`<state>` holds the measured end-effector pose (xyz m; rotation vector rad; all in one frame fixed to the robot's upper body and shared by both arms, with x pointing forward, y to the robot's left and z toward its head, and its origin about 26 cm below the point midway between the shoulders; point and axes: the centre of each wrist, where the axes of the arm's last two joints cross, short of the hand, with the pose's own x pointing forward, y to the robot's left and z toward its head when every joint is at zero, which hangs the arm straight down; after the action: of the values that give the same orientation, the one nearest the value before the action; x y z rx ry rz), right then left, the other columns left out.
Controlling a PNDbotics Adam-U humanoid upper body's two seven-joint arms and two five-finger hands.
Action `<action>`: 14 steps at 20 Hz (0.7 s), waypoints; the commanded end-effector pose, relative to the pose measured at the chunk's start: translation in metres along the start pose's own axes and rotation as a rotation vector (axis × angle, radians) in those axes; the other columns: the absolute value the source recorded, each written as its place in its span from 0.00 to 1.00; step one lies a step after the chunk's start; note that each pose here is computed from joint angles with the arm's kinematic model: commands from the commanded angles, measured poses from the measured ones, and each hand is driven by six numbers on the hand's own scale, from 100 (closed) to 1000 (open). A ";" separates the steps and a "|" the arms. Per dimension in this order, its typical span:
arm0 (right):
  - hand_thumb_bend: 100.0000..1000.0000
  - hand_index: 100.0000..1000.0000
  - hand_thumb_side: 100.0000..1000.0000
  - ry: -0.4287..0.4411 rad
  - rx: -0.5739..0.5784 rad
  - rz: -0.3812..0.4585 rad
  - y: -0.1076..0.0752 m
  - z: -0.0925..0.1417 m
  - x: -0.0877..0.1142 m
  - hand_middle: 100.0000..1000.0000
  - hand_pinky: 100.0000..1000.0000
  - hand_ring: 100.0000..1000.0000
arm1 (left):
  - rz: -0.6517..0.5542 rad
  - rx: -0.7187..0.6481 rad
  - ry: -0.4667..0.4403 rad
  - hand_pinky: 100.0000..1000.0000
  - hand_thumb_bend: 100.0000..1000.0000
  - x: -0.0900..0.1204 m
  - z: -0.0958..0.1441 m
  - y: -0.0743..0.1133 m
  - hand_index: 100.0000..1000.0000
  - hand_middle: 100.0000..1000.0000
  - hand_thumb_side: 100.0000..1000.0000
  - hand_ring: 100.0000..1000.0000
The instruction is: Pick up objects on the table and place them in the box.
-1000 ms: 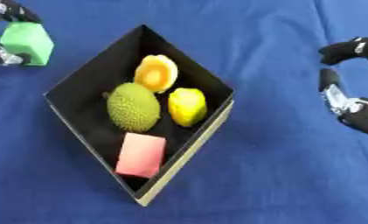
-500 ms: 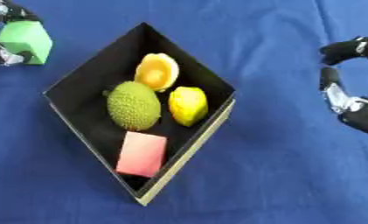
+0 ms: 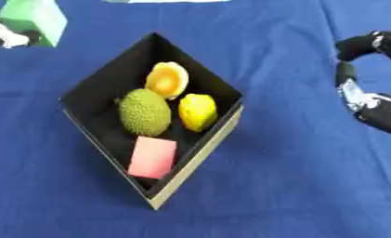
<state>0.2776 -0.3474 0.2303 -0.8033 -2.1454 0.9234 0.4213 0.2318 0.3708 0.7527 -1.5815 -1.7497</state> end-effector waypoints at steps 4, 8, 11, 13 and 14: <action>0.00 0.74 0.48 -0.020 0.014 0.014 -0.015 -0.006 0.005 0.58 0.80 0.64 | 0.013 -0.078 -0.228 0.85 0.00 0.063 -0.008 0.012 0.82 0.70 0.00 0.79; 0.00 0.74 0.48 -0.029 0.021 0.002 -0.019 -0.010 0.007 0.58 0.80 0.64 | 0.038 -0.169 -0.331 0.85 0.00 0.091 -0.016 0.002 0.82 0.69 0.04 0.79; 0.00 0.74 0.48 -0.033 0.025 -0.003 -0.021 -0.012 0.007 0.58 0.80 0.64 | 0.047 -0.229 -0.364 0.85 0.00 0.103 -0.021 -0.006 0.81 0.69 0.09 0.79; 0.00 0.74 0.48 -0.036 0.024 -0.006 -0.022 -0.013 0.008 0.58 0.80 0.64 | 0.057 -0.255 -0.382 0.86 0.01 0.108 -0.024 -0.011 0.82 0.69 0.12 0.78; 0.00 0.74 0.48 -0.037 0.024 -0.008 -0.022 -0.013 0.008 0.58 0.80 0.64 | 0.062 -0.263 -0.391 0.86 0.01 0.110 -0.025 -0.013 0.82 0.69 0.13 0.78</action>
<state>0.2793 -0.3478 0.2436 -0.7443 -2.1477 0.9297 0.3768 0.1330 0.3504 0.2433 -1.5390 -2.0784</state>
